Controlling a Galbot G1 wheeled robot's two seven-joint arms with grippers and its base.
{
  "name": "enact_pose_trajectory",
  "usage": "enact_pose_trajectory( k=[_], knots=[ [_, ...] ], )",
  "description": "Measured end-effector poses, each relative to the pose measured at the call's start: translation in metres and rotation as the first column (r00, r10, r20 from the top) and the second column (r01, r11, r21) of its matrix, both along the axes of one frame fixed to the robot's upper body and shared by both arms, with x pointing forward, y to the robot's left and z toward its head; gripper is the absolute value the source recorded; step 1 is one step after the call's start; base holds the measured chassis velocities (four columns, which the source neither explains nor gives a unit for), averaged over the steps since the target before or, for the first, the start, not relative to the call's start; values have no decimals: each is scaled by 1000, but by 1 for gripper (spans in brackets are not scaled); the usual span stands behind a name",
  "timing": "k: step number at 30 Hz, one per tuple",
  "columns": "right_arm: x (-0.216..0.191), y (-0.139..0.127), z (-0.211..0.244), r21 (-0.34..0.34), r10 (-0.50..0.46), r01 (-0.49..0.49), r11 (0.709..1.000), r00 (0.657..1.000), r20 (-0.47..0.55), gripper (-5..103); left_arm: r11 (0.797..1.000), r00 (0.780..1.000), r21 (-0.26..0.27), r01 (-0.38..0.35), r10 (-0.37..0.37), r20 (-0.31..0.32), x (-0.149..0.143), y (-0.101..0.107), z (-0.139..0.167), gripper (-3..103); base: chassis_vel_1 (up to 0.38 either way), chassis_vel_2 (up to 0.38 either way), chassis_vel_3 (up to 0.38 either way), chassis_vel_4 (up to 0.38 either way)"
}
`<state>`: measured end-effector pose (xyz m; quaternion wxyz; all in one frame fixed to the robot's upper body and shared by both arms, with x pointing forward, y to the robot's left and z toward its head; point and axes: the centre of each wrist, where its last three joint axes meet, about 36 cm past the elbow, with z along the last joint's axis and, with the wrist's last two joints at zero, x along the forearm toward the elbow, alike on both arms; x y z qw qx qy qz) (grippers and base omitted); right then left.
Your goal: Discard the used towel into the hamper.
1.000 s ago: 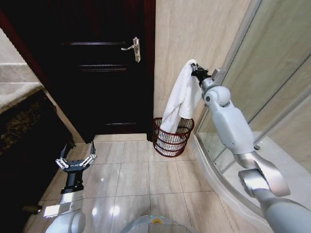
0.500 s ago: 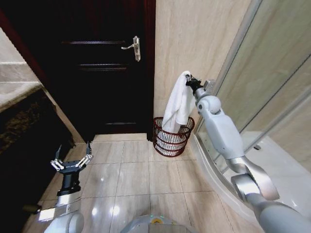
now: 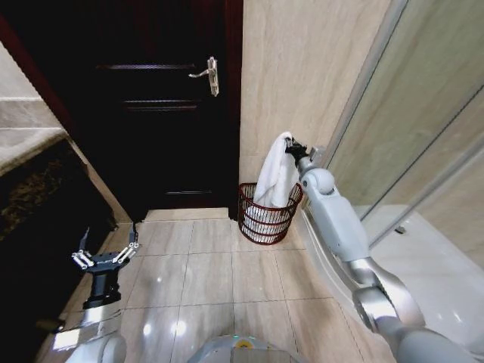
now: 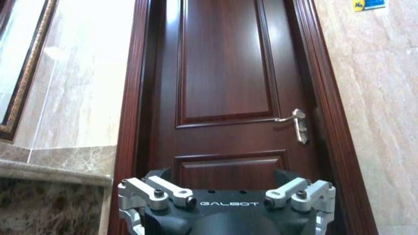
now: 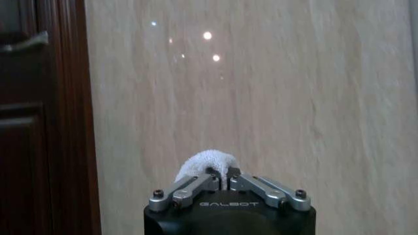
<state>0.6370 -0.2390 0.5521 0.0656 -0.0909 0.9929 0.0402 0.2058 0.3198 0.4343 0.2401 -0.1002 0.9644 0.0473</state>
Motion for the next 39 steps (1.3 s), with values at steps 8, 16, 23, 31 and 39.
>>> enact_pose_trajectory(
  k=[8, 16, 23, 31, 39],
  knots=[
    [-25, -2, -33, -12, -6, 5, 1000, 1000, -25, 3, 1000, 1000, 9, 1, -1, 13, -2, 0, 4, 100, 0, 0, 0, 0],
    [-39, -10, -49, -21, -35, 35, 999, 999, -30, 3, 1000, 1000, 10, 3, -3, 23, -5, -1, 6, 100, 0, 0, 0, 0],
    [-49, -9, -56, -32, -43, 42, 999, 999, -25, 3, 1000, 1000, 1, -2, 2, 19, -4, 0, 1, 100, 0, 0, 0, 0],
    [-78, -9, -77, -51, -52, 51, 997, 998, -25, 3, 1000, 1000, 0, 5, -5, 17, -1, -1, -1, 100, 0, 0, 0, 0],
    [-96, -14, -92, -47, -64, 62, 997, 997, -34, 3, 1000, 1000, -2, 17, -17, 10, 0, -4, -3, 100, 0, 0, 0, 0]
  ],
)
